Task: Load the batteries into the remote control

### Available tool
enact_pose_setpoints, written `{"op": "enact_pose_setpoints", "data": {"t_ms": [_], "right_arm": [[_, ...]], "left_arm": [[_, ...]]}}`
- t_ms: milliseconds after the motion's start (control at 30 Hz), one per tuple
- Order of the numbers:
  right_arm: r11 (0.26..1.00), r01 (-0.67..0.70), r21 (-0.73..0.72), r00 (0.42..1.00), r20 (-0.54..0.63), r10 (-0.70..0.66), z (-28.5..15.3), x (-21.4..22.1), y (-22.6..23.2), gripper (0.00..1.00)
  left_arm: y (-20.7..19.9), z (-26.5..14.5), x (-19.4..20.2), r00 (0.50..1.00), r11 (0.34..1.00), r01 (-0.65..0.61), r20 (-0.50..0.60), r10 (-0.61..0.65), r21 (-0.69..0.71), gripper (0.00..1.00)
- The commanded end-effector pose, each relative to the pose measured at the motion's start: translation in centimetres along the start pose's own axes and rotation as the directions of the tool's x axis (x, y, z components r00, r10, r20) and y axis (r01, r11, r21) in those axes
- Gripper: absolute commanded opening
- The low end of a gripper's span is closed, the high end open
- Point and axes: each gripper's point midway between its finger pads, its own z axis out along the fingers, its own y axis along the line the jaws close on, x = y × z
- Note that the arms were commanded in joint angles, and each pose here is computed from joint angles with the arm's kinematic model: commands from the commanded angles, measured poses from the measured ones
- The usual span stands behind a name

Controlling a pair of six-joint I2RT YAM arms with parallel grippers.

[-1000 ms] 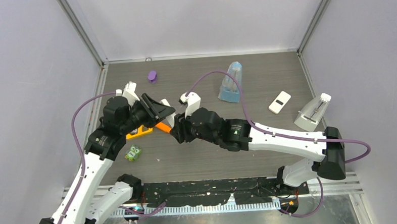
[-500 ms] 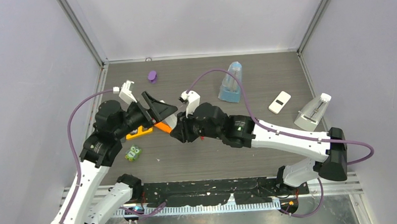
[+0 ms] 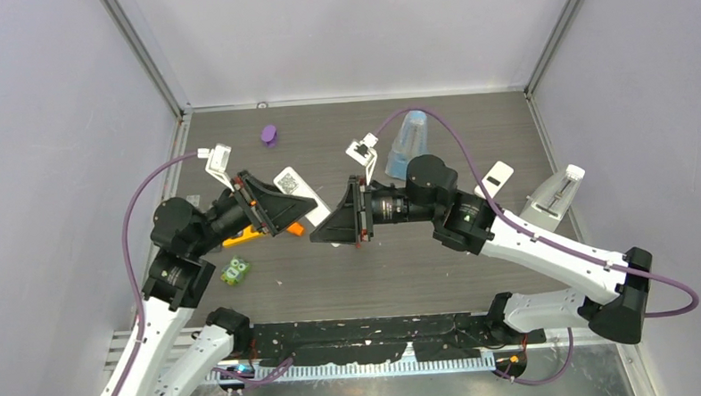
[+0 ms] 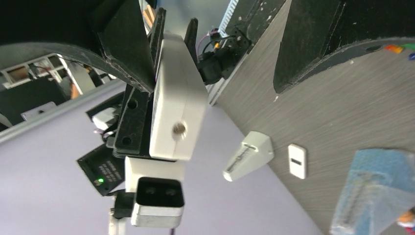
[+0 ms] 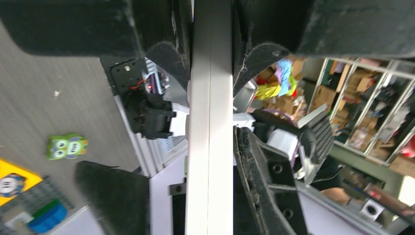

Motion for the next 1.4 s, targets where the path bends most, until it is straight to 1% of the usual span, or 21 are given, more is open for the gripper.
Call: {"op": "enact_pose_setpoints", "data": {"t_ms": [0,100,200,333,467,533,600,633,667,800,833,867,900,933,967,1067,1133,1200,1233,1333,1367], "right_arm": [[0.98,-0.019,-0.199,1.0,-0.018,0.016,-0.6,-0.6,4.4,0.08],[0.966,-0.037,-0.255,0.999,-0.022,0.033,-0.8,-0.9,5.5,0.09],[0.963,-0.059,-0.262,0.998,-0.029,0.053,-0.7,-1.1,5.5,0.09],[0.969,-0.081,-0.233,0.997,-0.034,0.075,-0.5,-1.2,4.6,0.09],[0.977,-0.092,-0.195,0.996,-0.022,0.089,-0.3,-1.4,3.6,0.1],[0.981,-0.087,-0.171,0.996,0.0,0.088,-0.1,-1.7,3.2,0.13],[0.987,-0.077,-0.14,0.996,0.033,0.083,-0.1,-2.1,2.6,0.19],[0.989,-0.073,-0.125,0.996,0.046,0.079,-0.1,-2.3,2.4,0.26],[0.992,-0.07,-0.103,0.994,0.075,0.078,-0.1,-2.7,2.0,0.29],[0.994,-0.088,-0.058,0.976,0.197,0.097,-0.4,-4.0,0.6,0.51],[0.991,-0.11,-0.081,0.964,0.235,0.126,-0.5,-4.7,1.0,0.52],[0.988,-0.139,-0.073,0.954,0.258,0.153,-0.6,-4.4,0.2,0.54],[0.98,-0.162,-0.119,0.938,0.291,0.19,-0.8,-5.2,0.9,0.55],[0.976,-0.189,-0.109,0.926,0.31,0.214,-0.7,-4.9,-0.1,0.55],[0.968,-0.207,-0.142,0.913,0.328,0.243,-0.8,-5.3,0.3,0.54],[0.957,-0.255,-0.142,0.892,0.347,0.289,-0.7,-5.1,-0.7,0.45],[0.953,-0.268,-0.141,0.881,0.365,0.302,-0.9,-5.2,-1.0,0.42],[0.953,-0.269,-0.139,0.871,0.387,0.303,-1.0,-5.5,-1.3,0.42],[0.953,-0.268,-0.14,0.864,0.403,0.302,-1.1,-5.7,-1.3,0.43],[0.953,-0.269,-0.139,0.854,0.423,0.303,-1.2,-6.0,-1.5,0.58],[0.952,-0.277,-0.133,0.848,0.432,0.307,-1.2,-6.2,-1.7,0.6]], "left_arm": [[-4.7,0.0,-1.3,0.999,0.969,-0.035,0.041,0.026,0.245,0.9],[-5.7,-0.1,-1.5,0.999,0.952,-0.042,0.046,0.029,0.304,0.85],[-5.8,-0.1,-1.5,0.999,0.95,-0.038,0.045,0.026,0.31,0.73],[-5.9,-0.3,-1.4,0.999,0.95,-0.037,0.047,0.024,0.311,0.44],[-5.7,-0.2,-1.3,0.999,0.954,-0.026,0.04,0.015,0.3,0.23],[-5.5,-0.2,-1.3,0.999,0.958,-0.015,0.036,0.005,0.288,0.11],[-5.3,-0.1,-1.5,0.999,0.963,-0.001,0.039,-0.01,0.269,0.0],[-5.1,0.0,-1.6,0.999,0.968,0.016,0.036,-0.026,0.25,0.0],[-5.0,0.1,-1.7,0.999,0.97,0.025,0.039,-0.036,0.241,0.0],[-3.8,0.5,-2.2,0.993,0.98,0.089,0.062,-0.101,0.176,0.0],[-3.7,0.6,-2.3,0.991,0.979,0.101,0.069,-0.114,0.175,0.0],[-3.5,0.6,-2.5,0.988,0.978,0.116,0.084,-0.132,0.172,0.0],[-3.5,0.5,-2.6,0.985,0.976,0.124,0.1,-0.144,0.181,0.0],[-3.4,0.5,-2.8,0.981,0.973,0.136,0.115,-0.159,0.189,0.0],[-3.3,0.5,-2.9,0.976,0.97,0.152,0.128,-0.178,0.19,0.0],[-2.8,0.4,-3.4,0.964,0.968,0.18,0.166,-0.209,0.175,0.0],[-2.5,0.3,-3.5,0.958,0.967,0.195,0.181,-0.224,0.163,0.0],[-2.2,0.2,-3.6,0.95,0.964,0.212,0.2,-0.242,0.157,0.0],[-2.0,0.2,-3.7,0.944,0.961,0.227,0.208,-0.257,0.155,0.0],[-1.4,0.1,-3.7,0.929,0.953,0.266,0.227,-0.294,0.147,0.0],[-1.3,0.0,-3.7,0.923,0.949,0.28,0.231,-0.308,0.146,0.0]]}}
